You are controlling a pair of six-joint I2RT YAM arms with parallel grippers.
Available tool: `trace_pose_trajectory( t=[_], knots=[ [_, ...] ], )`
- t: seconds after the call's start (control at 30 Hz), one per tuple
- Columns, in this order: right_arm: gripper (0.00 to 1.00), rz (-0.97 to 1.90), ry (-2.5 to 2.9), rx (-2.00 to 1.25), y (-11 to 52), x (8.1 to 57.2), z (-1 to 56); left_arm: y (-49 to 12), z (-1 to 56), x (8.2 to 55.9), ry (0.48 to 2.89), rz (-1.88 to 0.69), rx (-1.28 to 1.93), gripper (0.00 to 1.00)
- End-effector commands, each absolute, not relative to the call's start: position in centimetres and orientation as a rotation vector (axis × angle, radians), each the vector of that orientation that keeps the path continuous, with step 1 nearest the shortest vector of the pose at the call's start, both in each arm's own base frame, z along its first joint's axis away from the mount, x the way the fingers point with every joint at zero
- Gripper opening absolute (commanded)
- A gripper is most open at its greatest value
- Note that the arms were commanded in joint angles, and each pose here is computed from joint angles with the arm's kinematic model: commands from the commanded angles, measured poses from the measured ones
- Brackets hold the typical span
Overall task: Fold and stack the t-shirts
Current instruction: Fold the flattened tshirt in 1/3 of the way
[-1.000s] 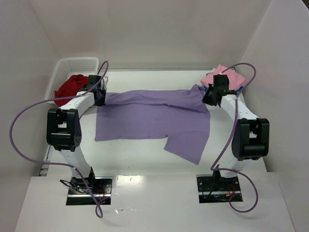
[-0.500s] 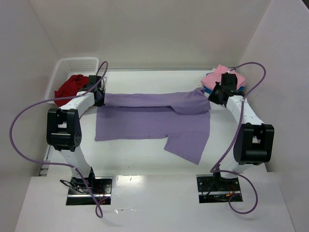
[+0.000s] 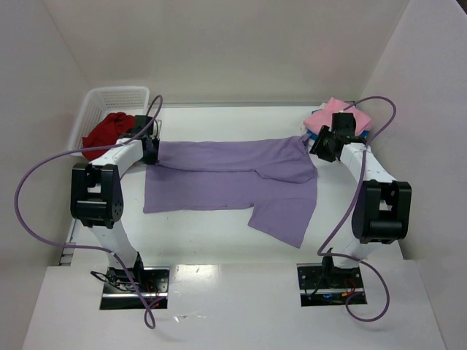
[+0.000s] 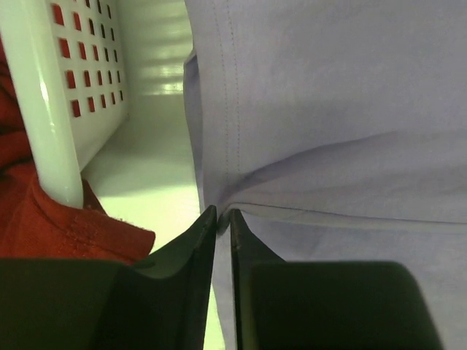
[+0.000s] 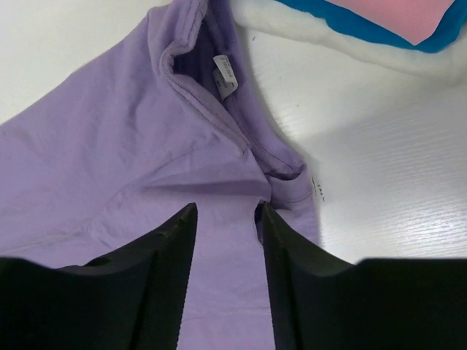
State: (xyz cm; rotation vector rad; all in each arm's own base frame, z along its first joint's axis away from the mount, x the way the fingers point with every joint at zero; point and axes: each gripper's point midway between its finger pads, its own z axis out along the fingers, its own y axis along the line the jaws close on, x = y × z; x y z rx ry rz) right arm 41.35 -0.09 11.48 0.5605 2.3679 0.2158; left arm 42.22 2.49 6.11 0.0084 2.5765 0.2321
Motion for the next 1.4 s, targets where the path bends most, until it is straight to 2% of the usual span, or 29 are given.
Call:
trace_pose_trajectory(
  t=[0.0,0.1,0.23,0.43,0.6,0.67,0.87,0.9,0.97,1.0,1.1,1.37],
  knots=[
    [0.54,0.229,2.278,0.509,-0.1,42.4,14.5,1.4,11.2,45.0,2.45,0.133,-0.025,0.28],
    [0.66,0.247,2.241,0.494,0.0,43.2,15.8,0.5,13.2,45.9,2.407,0.075,-0.006,0.38],
    [0.78,0.259,2.197,0.445,0.8,45.5,17.4,-0.2,16.0,47.3,2.336,0.019,0.0,0.6],
    [0.8,0.293,2.204,0.367,2.9,48.9,16.5,-4.0,18.2,49.2,2.27,-0.199,0.096,0.7],
    [0.78,0.251,2.27,0.335,4.2,51.5,12.9,-6.6,15.4,50.3,2.291,-0.268,0.13,0.71],
    [0.75,0.239,2.279,0.342,4.1,52.1,12.1,-6.5,14.6,50.8,2.295,-0.262,0.107,0.7],
    [0.7,0.203,2.302,0.36,3.6,52.9,10.4,-6.8,10.8,51.6,2.348,-0.293,0.034,0.49],
    [0.67,0.19,2.309,0.366,3.5,52.9,9.9,-6.8,10.8,51.6,2.348,-0.293,0.034,0.47],
    [0.58,0.172,2.321,0.359,3.3,52.9,9.2,-6.4,9.1,51.4,2.383,-0.27,0.008,0.35],
    [0.48,0.155,2.317,0.366,3.0,53.2,9.2,-6.0,8.7,51.2,2.393,-0.242,-0.004,0.33],
    [0.3,0.092,2.329,0.378,2.1,53.0,8.5,-5.5,7.8,51.0,2.413,-0.209,-0.031,0.29],
    [0.14,-0.012,2.344,0.391,0.7,52.9,7.1,-4.3,3.8,50.6,2.496,-0.125,-0.106,0.26]
  ],
)
